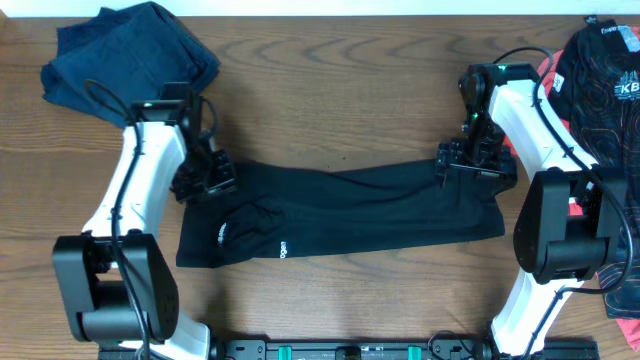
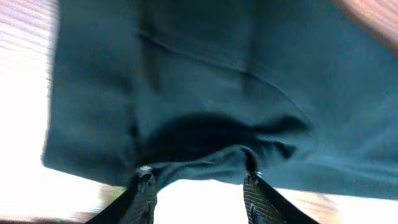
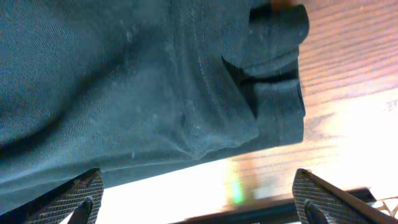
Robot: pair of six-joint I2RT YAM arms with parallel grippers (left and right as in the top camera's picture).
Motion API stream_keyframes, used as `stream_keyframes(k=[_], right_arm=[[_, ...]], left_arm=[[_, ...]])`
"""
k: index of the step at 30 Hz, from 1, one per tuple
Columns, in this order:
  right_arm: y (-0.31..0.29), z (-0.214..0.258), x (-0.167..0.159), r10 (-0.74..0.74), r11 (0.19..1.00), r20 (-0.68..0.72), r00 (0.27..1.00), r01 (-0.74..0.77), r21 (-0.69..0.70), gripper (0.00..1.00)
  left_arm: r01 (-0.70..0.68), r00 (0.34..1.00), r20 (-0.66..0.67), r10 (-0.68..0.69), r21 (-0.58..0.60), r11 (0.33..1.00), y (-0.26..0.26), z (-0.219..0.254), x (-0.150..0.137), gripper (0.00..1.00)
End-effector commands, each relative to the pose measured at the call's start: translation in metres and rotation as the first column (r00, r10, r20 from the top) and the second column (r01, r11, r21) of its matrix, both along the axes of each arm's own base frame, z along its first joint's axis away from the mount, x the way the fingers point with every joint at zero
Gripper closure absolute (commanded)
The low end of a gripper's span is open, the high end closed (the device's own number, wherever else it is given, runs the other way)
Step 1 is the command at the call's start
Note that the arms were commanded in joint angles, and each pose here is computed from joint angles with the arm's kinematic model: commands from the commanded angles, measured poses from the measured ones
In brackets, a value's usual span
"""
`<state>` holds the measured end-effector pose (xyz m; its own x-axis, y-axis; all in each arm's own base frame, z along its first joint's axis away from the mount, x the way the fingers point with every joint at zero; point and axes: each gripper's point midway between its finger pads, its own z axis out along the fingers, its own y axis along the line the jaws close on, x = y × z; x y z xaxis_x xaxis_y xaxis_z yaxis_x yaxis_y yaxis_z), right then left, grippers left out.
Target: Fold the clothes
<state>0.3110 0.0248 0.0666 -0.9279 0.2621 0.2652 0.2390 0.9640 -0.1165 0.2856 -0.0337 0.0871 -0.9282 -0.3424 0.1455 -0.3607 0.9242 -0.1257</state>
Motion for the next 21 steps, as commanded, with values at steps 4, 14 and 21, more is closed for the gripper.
stream_keyframes(k=[4,14,21], right_arm=[[0.011,0.01,0.009,0.034,0.999,0.059,0.998,-0.034,0.006,0.02],[0.011,0.01,0.008,0.065,0.998,0.054,0.996,-0.065,0.005,0.01],[0.011,0.01,0.008,0.064,0.998,0.054,0.996,-0.064,0.005,0.01]], left_arm=[[-0.109,0.994,-0.009,0.109,-0.009,0.994,-0.041,-0.002,0.0,0.6],[-0.233,0.972,-0.001,0.233,0.026,0.972,-0.054,-0.023,-0.001,0.6],[-0.264,0.963,-0.028,0.267,0.078,0.961,-0.041,-0.035,-0.013,0.61]])
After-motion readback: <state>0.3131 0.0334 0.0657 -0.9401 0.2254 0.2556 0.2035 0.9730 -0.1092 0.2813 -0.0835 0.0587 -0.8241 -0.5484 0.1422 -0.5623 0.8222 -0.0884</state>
